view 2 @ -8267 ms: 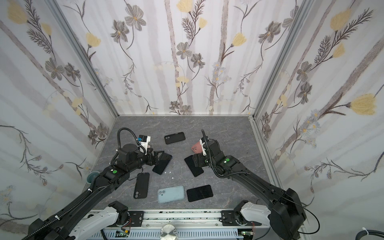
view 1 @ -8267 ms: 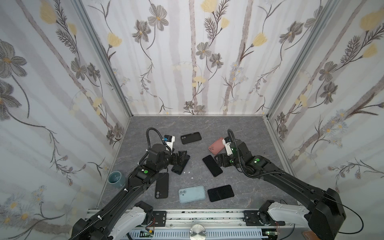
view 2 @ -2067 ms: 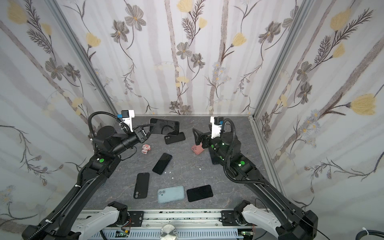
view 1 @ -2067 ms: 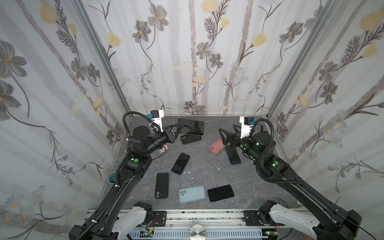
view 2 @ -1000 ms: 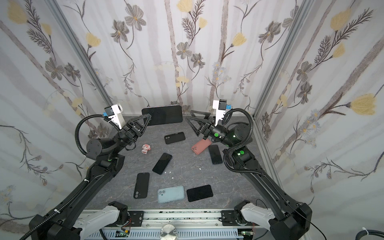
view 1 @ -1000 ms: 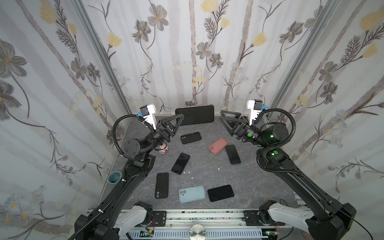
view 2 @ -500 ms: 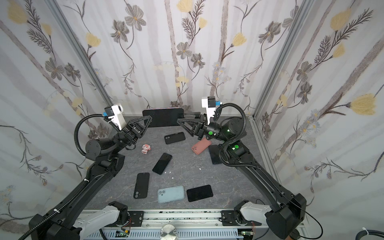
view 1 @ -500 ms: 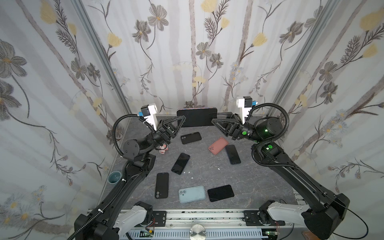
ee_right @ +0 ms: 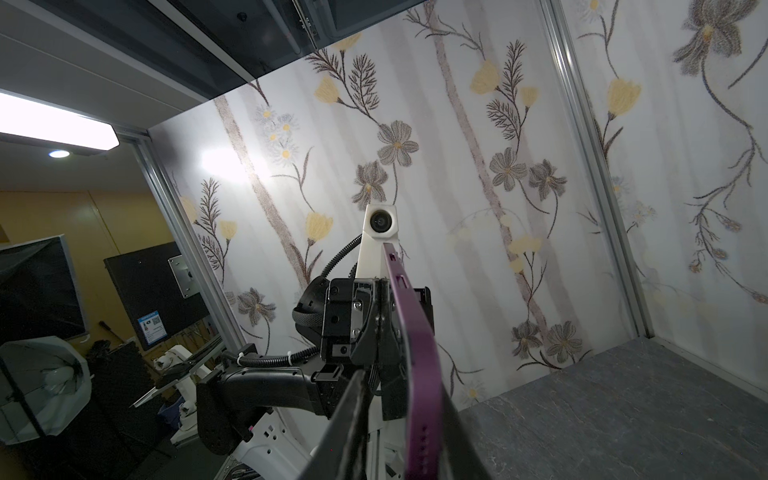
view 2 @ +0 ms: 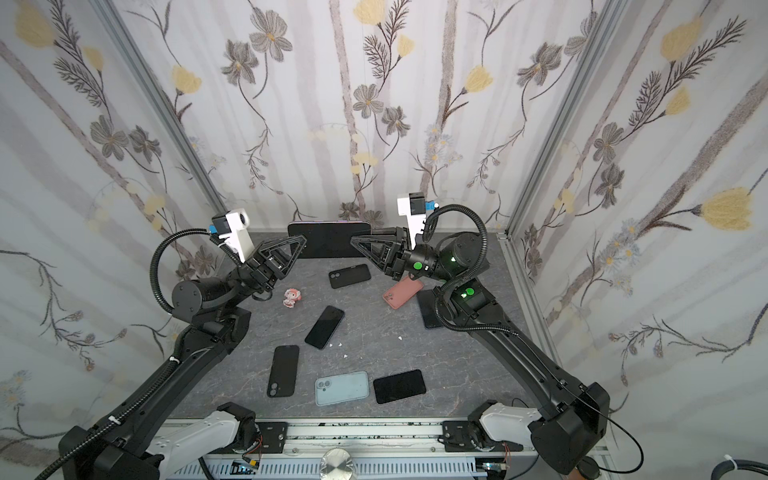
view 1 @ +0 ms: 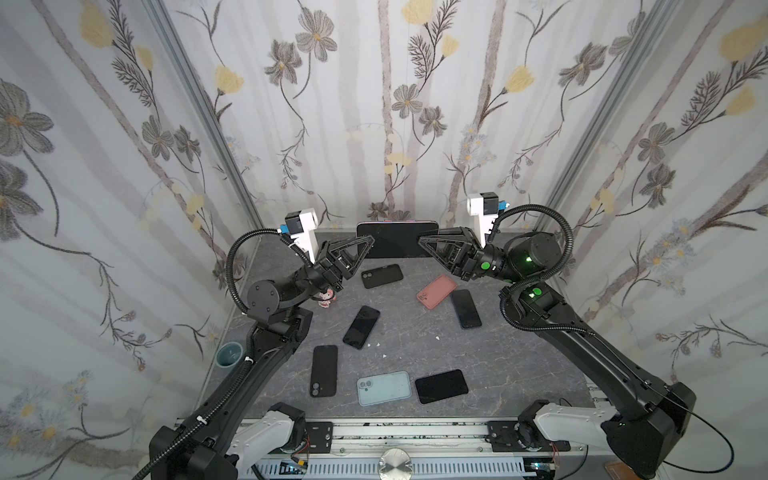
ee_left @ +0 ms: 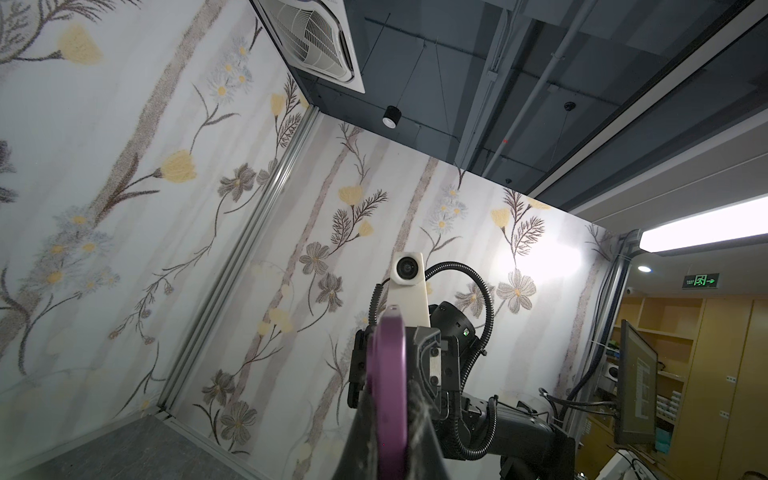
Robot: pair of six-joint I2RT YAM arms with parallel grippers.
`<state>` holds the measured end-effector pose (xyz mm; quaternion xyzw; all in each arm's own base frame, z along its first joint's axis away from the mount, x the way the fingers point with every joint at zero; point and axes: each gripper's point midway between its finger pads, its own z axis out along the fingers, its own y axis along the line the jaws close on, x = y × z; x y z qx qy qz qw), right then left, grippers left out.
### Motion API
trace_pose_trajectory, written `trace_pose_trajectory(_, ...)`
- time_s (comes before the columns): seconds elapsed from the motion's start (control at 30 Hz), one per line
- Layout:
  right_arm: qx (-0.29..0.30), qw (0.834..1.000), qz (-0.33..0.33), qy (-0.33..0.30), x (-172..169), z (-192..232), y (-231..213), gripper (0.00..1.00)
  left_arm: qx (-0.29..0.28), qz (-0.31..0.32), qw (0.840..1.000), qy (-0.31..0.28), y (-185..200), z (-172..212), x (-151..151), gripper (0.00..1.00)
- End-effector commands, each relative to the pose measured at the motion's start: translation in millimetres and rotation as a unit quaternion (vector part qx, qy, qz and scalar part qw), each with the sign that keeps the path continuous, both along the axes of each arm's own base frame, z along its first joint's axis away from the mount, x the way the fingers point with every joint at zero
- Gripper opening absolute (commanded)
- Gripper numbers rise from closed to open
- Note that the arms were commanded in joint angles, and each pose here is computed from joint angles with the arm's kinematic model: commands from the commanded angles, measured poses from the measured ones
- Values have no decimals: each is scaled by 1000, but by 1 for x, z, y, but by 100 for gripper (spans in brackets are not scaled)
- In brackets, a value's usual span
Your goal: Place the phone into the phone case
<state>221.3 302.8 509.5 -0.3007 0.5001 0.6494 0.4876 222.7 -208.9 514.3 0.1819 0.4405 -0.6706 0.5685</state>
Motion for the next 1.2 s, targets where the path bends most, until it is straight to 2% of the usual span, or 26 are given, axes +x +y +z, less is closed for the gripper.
trace_pose_trajectory(0.0, 13, 1000, 13, -20, -9, 11, -2, 16, -16, -5, 1000, -25, 5, 11, -11, 0)
trace_pose_trajectory(0.3, 8, 1000, -27, -7, 2, 13, -6, 2, -7, 30, 999, -15, 7, 9, -1, 0)
trace_pose_trajectory(0.33, 7, 999, -33, -7, 3, 14, -6, 0, -7, 41, 999, -13, 8, 9, 1, 7)
trace_pose_trajectory(0.43, 2, 999, -42, -1, 7, 12, -7, 0, -10, 67, 998, -6, 13, 8, 7, 7)
trace_pose_trajectory(0.5, 0, 999, -43, 2, 8, 10, -6, 0, -9, 70, 997, -4, 13, 7, 9, 17)
trace_pose_trajectory(0.57, 0, 999, -43, 3, 9, 9, -6, 0, -9, 69, 998, -2, 13, 8, 9, 19)
trace_pose_trajectory(0.6, 0, 999, -42, 3, 9, 10, -6, 0, -9, 68, 998, -1, 13, 8, 10, 25)
trace_pose_trajectory(0.7, 2, 999, -43, 0, 7, 11, -8, 0, -13, 79, 997, 0, 16, 11, 10, 55)
trace_pose_trajectory(0.8, 5, 999, -52, 2, 9, 14, -13, 0, -15, 108, 994, 11, 22, 10, 16, 59)
trace_pose_trajectory(0.9, 3, 998, -69, 11, 16, 13, -19, 0, -13, 143, 989, 26, 29, 5, 23, 68)
trace_pose_trajectory(1.07, -1, 993, -114, 34, 33, 3, -36, 0, -17, 224, 973, 55, 51, -10, 38, 69)
trace_pose_trajectory(1.17, -16, 982, -173, 76, 58, -12, -52, 0, -18, 263, 962, 79, 64, -21, 47, 69)
